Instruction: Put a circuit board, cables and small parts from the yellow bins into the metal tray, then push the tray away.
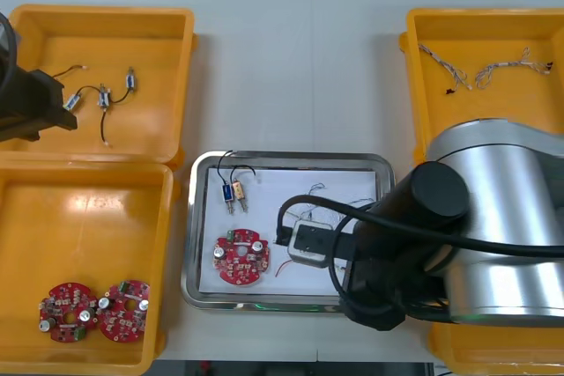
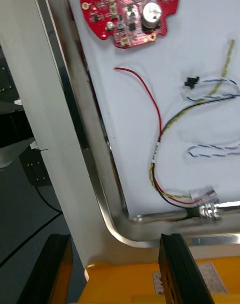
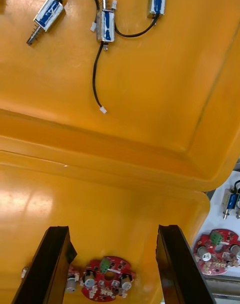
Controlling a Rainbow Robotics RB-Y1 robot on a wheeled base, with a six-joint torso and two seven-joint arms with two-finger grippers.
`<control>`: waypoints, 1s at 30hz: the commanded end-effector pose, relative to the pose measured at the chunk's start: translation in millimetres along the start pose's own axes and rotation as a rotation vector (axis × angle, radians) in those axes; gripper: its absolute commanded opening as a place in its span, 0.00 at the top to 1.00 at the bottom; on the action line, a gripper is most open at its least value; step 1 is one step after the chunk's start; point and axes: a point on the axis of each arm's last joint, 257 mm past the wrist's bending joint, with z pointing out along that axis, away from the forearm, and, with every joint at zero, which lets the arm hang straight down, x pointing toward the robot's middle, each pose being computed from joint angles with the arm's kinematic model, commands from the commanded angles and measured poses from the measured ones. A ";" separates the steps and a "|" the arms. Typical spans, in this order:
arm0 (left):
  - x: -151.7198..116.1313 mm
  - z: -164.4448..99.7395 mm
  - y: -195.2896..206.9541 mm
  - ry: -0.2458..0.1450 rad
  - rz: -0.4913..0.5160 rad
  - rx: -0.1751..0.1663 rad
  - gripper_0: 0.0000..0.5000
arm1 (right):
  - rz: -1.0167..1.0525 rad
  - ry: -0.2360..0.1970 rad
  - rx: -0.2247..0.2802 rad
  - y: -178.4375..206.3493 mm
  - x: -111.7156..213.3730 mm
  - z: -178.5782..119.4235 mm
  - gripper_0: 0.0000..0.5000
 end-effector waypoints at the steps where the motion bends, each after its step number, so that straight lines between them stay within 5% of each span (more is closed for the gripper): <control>1: -6.4 -17.7 28.3 -0.039 0.139 -0.040 0.00 | -0.038 -0.044 -0.032 5.5 -29.0 6.4 0.00; 9: -3.6 -19.5 46.3 -0.040 0.165 -0.047 0.00 | -0.045 -0.066 -0.063 13.1 -45.6 23.1 0.00; 18: 15.8 -7.3 58.9 0.014 0.170 -0.057 0.00 | -0.079 -0.019 -0.088 29.6 -45.6 49.0 0.00; 30: 29.3 -5.3 58.0 0.028 0.207 -0.058 0.00 | -0.124 -0.009 -0.051 46.5 -52.9 81.2 0.00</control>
